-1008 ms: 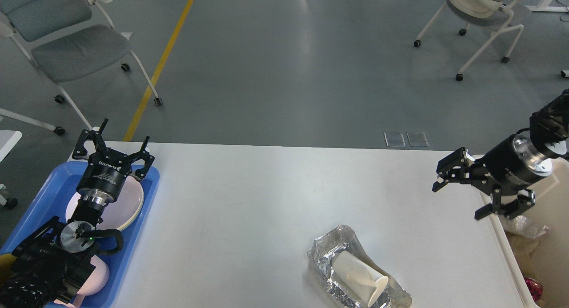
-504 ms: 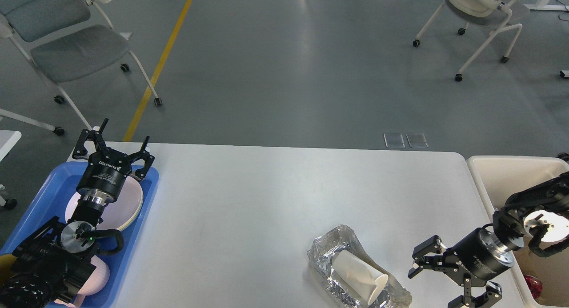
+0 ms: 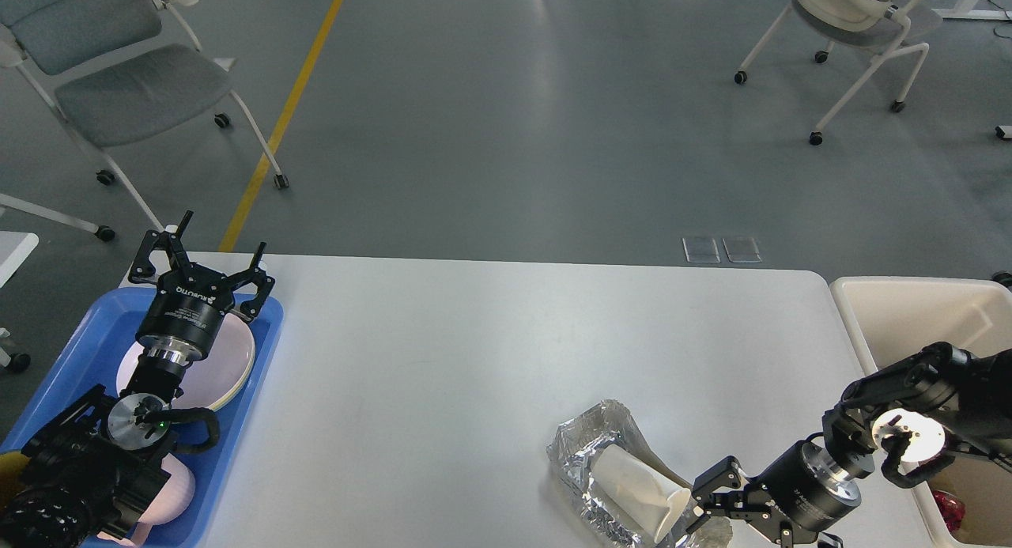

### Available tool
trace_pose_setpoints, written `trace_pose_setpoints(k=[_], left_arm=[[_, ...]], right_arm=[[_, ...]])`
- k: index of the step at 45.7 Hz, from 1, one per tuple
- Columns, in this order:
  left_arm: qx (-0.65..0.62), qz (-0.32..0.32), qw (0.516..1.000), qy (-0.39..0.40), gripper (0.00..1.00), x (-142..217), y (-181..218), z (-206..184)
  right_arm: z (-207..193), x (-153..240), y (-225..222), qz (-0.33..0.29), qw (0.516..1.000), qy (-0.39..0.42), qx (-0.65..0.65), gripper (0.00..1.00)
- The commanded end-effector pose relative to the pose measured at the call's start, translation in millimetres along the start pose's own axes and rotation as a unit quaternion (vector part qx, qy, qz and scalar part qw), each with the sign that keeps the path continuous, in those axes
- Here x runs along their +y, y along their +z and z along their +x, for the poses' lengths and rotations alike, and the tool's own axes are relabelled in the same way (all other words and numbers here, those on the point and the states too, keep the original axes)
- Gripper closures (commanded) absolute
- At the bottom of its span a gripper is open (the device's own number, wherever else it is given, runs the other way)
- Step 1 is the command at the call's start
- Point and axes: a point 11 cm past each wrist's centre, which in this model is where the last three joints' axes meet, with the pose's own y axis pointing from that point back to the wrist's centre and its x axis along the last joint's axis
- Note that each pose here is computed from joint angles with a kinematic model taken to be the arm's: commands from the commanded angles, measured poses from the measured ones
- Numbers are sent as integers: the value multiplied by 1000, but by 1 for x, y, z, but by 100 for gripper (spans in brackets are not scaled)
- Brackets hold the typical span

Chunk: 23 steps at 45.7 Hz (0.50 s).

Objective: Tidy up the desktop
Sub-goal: 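Lower the right gripper to the foil-wrapped item and grasp its edge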

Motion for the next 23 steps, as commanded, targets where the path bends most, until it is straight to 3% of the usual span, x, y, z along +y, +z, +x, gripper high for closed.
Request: trace_pose_setpoints(k=[1, 10, 16, 21, 23], left_arm=[[0, 0, 1000, 0, 4, 0, 0, 0], [0, 0, 1000, 0, 4, 0, 0, 0], [0, 0, 1000, 0, 4, 0, 0, 0], [0, 0, 1000, 0, 4, 0, 0, 0], [0, 0, 1000, 0, 4, 0, 0, 0]], right_arm=[[4, -10, 2, 1, 1000, 29, -2, 0], [8, -27, 1, -6, 997, 76, 5, 0], [11, -25, -14, 13, 995, 94, 10, 14], [16, -16, -27, 40, 992, 120, -2, 15], [19, -9, -29, 45, 990, 130, -5, 20]])
